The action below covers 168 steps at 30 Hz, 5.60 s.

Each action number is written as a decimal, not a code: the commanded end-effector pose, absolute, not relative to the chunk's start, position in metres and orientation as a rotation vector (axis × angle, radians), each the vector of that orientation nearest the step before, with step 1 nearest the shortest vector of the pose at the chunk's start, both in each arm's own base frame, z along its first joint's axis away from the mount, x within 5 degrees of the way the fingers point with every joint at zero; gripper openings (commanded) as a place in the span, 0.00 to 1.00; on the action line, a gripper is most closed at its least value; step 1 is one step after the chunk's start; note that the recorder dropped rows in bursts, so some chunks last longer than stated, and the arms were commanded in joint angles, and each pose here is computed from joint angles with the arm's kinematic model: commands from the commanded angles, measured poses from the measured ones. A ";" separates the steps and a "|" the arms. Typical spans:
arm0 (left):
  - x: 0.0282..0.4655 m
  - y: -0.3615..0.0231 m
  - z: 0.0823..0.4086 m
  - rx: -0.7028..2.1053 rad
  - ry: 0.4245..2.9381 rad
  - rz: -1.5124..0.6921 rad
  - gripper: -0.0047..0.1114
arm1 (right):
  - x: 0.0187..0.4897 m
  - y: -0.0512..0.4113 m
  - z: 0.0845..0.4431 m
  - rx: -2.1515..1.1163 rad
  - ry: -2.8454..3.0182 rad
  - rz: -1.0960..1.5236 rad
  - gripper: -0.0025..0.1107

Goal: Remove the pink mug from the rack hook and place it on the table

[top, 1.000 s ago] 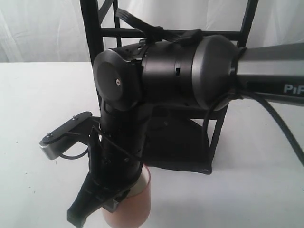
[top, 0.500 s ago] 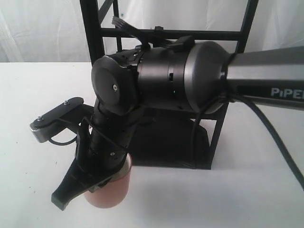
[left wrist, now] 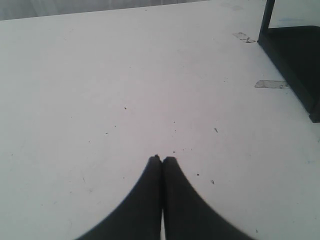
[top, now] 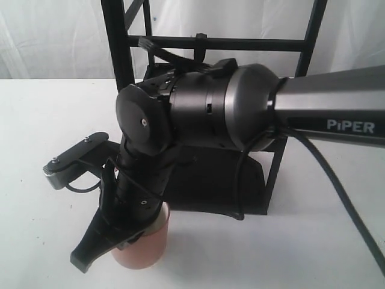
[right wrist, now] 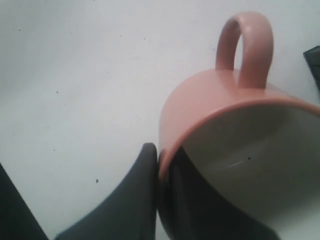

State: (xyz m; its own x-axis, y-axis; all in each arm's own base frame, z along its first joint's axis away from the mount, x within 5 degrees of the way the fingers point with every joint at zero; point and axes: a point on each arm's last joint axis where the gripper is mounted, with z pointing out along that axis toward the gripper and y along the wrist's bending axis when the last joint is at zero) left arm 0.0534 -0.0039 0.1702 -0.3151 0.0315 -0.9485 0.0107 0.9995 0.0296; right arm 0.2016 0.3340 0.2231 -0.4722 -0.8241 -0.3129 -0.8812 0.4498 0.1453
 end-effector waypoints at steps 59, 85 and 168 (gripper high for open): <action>0.053 -0.005 0.170 0.035 1.887 0.010 0.04 | 0.143 0.240 0.255 -1.583 2.662 0.275 0.02; 0.053 -0.005 0.170 0.035 1.887 0.010 0.04 | 0.203 0.019 0.256 -0.258 2.783 -0.302 0.02; 0.053 -0.005 0.170 0.035 1.887 0.010 0.04 | 0.054 -0.006 0.183 0.006 1.815 -0.066 0.02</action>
State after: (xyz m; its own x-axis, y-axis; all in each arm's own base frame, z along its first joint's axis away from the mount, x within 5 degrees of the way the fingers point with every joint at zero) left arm 0.0534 -0.0039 0.1702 -0.3151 0.0315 -0.9485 0.0107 0.9995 0.0296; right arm 0.0540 -0.0057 0.1840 -0.2429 -0.0113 -0.9700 0.0454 0.9987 -0.0230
